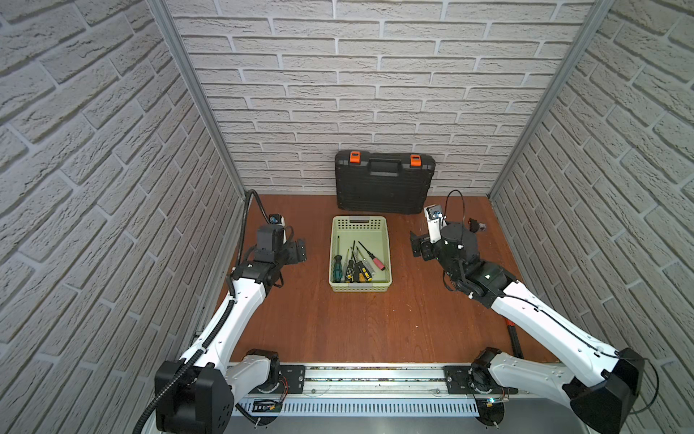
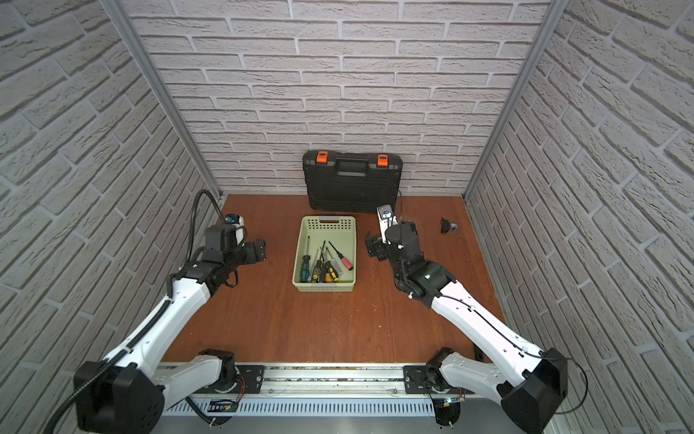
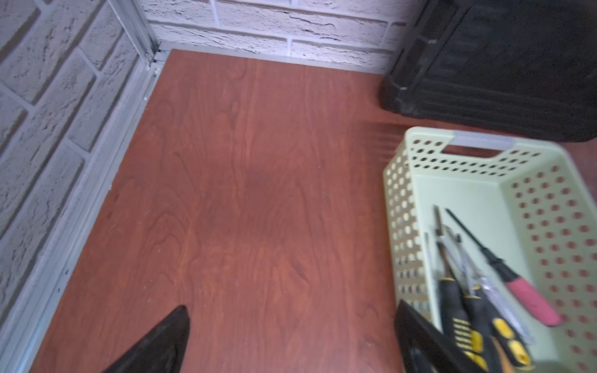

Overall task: Put the screwdriver in the bin
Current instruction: Reset both arms

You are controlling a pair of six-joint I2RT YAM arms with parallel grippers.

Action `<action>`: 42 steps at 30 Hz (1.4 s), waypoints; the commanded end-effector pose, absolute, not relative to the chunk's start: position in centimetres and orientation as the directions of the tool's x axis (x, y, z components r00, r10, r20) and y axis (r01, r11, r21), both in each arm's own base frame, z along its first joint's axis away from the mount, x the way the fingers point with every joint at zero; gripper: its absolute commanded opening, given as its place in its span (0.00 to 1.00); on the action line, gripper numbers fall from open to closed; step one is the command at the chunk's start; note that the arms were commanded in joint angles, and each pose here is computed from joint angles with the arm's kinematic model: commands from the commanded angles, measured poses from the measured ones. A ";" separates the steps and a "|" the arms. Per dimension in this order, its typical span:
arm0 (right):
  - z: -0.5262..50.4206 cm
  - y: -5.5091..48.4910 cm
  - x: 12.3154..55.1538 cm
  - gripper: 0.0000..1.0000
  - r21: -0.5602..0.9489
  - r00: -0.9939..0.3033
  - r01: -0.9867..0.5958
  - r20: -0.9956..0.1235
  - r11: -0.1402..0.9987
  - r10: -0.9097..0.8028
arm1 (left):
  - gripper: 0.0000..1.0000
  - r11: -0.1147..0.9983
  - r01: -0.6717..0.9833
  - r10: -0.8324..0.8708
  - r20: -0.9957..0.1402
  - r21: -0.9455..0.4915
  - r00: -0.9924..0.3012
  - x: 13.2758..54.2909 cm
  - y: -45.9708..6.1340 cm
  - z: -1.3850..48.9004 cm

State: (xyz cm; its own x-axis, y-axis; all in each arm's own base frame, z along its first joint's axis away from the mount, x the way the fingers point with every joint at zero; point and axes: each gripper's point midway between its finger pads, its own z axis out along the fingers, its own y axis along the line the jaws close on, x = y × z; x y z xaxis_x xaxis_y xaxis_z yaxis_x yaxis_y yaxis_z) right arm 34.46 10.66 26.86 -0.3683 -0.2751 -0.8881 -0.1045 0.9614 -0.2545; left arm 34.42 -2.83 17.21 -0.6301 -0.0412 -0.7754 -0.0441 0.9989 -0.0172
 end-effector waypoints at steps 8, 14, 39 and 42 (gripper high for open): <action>18.5 1.2 35.4 0.99 -0.195 -0.288 0.120 -0.945 0.973 -0.154 | 0.98 0.948 -0.265 0.026 -0.872 0.177 -0.489 37.1 4.9 12.9; 15.7 1.6 37.3 0.99 -0.199 -0.320 0.061 -0.932 0.978 -0.169 | 0.98 0.957 -0.242 0.043 -0.903 0.160 -0.428 39.0 5.4 10.9; 9.5 1.3 38.5 1.00 -0.027 -0.374 -0.003 -0.927 1.000 -0.026 | 0.98 0.983 -0.170 0.014 -0.939 0.077 -0.344 39.4 4.4 8.9; 9.4 1.3 38.5 1.00 -0.027 -0.377 -0.003 -0.926 1.000 -0.026 | 0.98 0.982 -0.170 0.013 -0.939 0.076 -0.344 39.4 4.5 8.9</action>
State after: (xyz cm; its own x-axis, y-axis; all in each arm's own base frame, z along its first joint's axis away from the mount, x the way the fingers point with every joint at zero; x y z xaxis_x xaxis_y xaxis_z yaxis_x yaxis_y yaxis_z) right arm 38.39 1.10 8.96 -0.3918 -0.0410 -0.9192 0.0049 0.9989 -0.0467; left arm 38.50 4.28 6.85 -0.4213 0.0123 -0.9069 -0.1652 0.9821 0.0901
